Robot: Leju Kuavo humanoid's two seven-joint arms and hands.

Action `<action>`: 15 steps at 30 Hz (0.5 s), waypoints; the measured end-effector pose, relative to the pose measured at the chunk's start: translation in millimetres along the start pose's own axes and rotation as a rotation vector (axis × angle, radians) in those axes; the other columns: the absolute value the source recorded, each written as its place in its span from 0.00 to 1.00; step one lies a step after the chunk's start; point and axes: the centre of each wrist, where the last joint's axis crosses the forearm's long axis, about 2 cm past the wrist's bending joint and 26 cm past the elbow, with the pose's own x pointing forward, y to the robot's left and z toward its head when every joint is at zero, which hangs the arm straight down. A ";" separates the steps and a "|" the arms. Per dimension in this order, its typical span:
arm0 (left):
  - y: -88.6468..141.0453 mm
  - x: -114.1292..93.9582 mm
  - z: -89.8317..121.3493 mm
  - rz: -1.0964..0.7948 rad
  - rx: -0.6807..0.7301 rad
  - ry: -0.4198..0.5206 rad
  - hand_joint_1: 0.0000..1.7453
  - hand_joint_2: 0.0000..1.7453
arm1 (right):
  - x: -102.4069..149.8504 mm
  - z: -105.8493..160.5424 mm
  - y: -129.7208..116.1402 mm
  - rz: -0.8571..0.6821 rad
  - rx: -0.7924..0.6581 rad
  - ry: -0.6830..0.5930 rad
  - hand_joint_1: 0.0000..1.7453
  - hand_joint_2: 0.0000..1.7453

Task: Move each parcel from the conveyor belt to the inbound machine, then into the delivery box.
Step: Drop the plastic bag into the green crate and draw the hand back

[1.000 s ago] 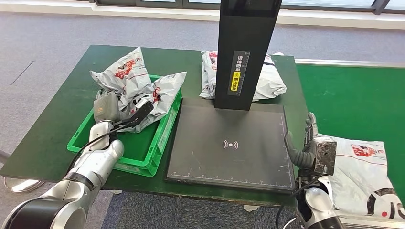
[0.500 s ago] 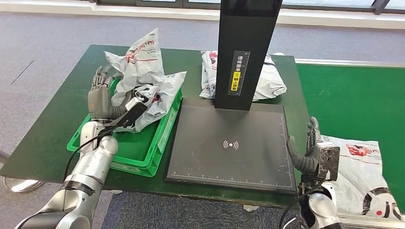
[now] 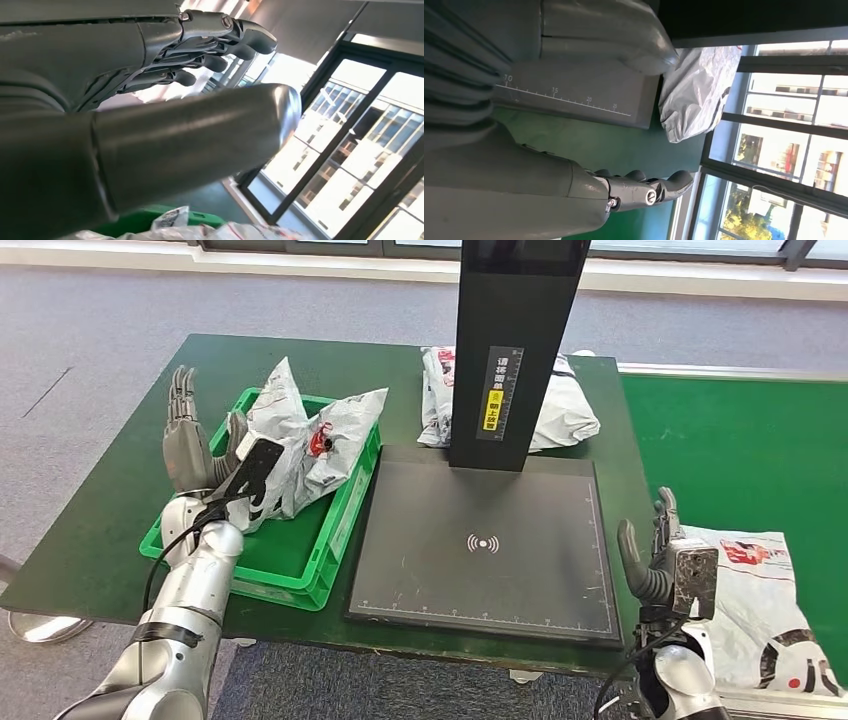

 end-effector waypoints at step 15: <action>-12.1 -4.9 8.3 0.277 -0.018 0.130 0.00 0.50 | -3.8 -3.4 -2.7 0.037 0.004 0.028 0.00 1.00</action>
